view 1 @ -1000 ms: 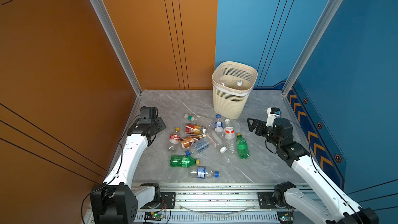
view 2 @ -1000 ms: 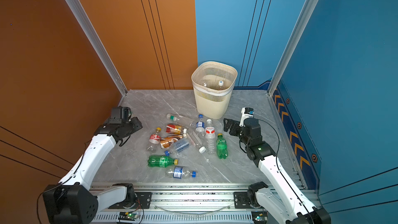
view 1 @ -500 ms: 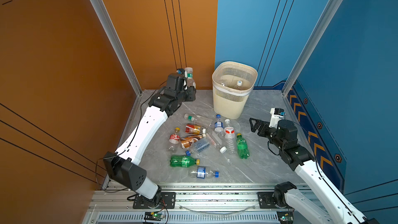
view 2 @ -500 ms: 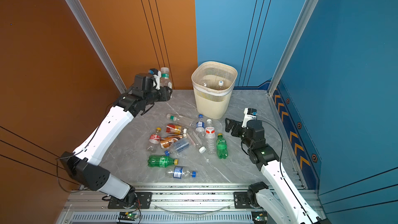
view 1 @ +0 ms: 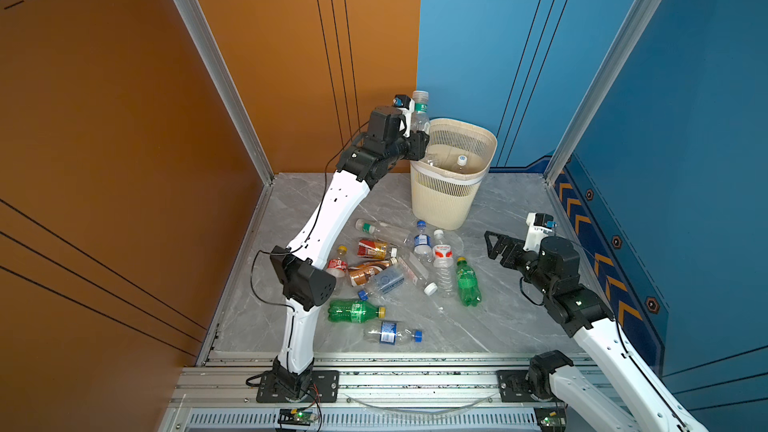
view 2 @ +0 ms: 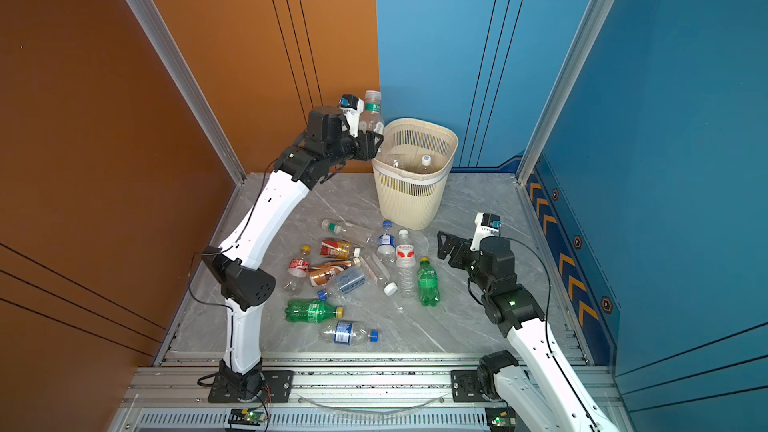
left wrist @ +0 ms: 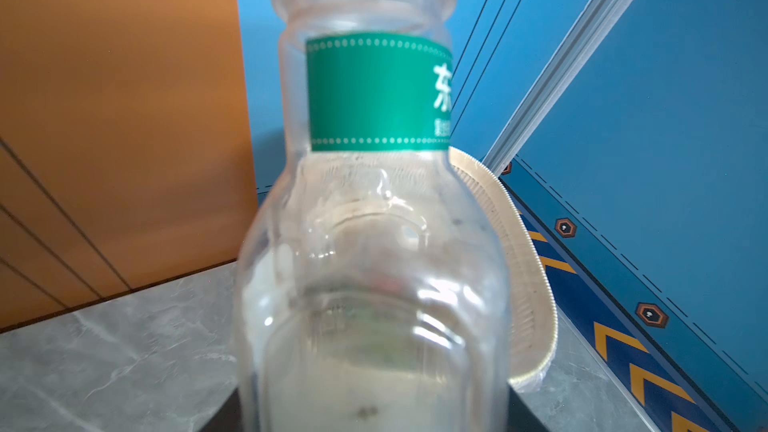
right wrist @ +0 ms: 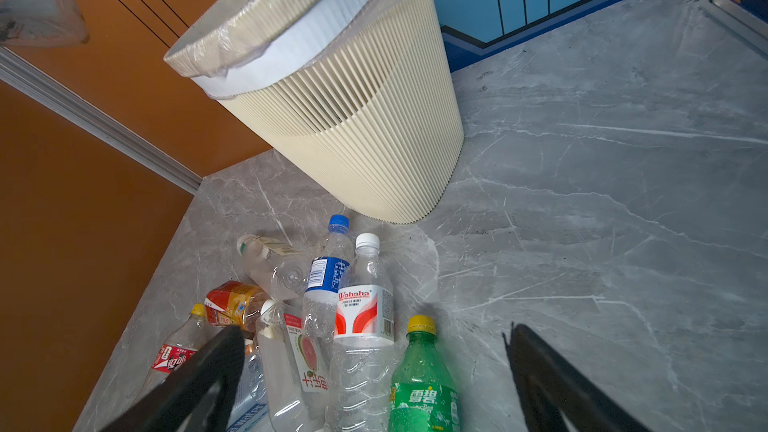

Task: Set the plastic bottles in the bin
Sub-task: 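Lift the small bottle with the left gripper over the wastebasket, then open the left gripper to drop the small bottle into the basket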

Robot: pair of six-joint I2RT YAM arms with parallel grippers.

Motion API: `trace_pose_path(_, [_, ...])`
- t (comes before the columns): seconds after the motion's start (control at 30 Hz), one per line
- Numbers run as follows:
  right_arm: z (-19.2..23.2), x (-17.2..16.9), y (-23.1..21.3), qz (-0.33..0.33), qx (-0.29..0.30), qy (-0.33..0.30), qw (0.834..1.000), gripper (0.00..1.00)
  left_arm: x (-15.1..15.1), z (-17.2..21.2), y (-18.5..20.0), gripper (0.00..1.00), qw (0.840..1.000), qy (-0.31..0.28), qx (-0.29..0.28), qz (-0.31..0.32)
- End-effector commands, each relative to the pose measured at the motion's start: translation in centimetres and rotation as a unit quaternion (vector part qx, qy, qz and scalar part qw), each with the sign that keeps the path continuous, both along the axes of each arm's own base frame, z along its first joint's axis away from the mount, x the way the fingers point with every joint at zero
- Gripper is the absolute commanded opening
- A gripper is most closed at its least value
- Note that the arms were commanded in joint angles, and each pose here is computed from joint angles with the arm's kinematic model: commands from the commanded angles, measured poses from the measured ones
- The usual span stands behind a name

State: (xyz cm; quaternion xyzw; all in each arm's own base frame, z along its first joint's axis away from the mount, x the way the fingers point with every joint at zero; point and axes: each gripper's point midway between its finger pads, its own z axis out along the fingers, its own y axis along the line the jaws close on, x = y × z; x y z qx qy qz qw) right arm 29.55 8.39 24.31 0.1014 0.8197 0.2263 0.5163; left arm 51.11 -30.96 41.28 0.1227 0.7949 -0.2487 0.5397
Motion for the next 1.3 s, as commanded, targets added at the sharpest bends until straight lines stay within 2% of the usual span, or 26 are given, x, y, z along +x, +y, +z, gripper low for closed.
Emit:
trace_pose_path(0.0, [-0.9,-0.5,-0.7,-0.017,0.0,0.017,1.0,0.99,1.0,0.1,-1.1,0.46,1.0,-0.006,-0.017,-0.01])
trace_pose_path(0.2, [-0.7,-0.6,-0.8,-0.017,0.001,0.016,1.0,1.0,2.8,-0.7,-1.8,0.46,0.999,0.0,-0.045,-0.014])
trace_pose_path(0.4, [-0.7,-0.6,-0.9,-0.02,0.0,0.016,1.0,1.0,3.7,-1.8,-2.0,0.5,0.999,0.001,-0.046,-0.013])
trace_pose_path(0.47, [-0.7,-0.5,-0.8,-0.019,0.0,0.017,1.0,1.0,3.8,-2.1,-2.1,0.58,0.999,0.004,-0.048,-0.014])
trace_pose_path(0.53, [-0.7,-0.5,-0.8,-0.019,0.0,0.016,1.0,1.0,3.9,-2.1,-2.2,0.8,0.998,0.006,-0.054,-0.017])
trace_pose_path(0.6, [-0.7,-0.4,-0.9,-0.02,-0.001,0.016,1.0,1.0,3.9,-2.0,-2.1,0.95,0.998,0.007,-0.059,-0.014])
trace_pose_path(0.63, [-0.7,-0.4,-0.9,-0.021,-0.001,0.018,1.0,1.0,4.0,-1.8,-1.9,0.99,0.998,0.007,-0.06,-0.012])
trace_pose_path(0.83, [-0.5,-0.3,-0.8,-0.02,0.0,0.017,1.0,1.0,3.5,0.2,-0.1,0.98,0.997,0.002,-0.079,0.007])
trace_pose_path(0.97, [-0.6,-0.1,-0.8,-0.019,-0.001,0.02,1.0,1.0,1.7,2.8,1.8,0.98,0.997,-0.012,-0.08,0.015])
trace_pose_path(1.07, [-0.7,0.2,-0.5,-0.015,-0.002,0.026,1.0,1.0,-0.5,3.3,3.7,0.98,0.997,-0.014,-0.065,0.03])
trace_pose_path(1.17, [-1.0,0.5,0.0,-0.003,-0.006,0.033,0.999,1.0,-3.3,2.0,6.5,0.98,0.997,-0.015,-0.05,0.06])
trace_pose_path(1.27, [-1.3,1.1,0.7,0.005,-0.012,0.037,0.999,1.0,-7.3,-2.9,9.8,0.98,0.994,0.012,-0.037,0.1])
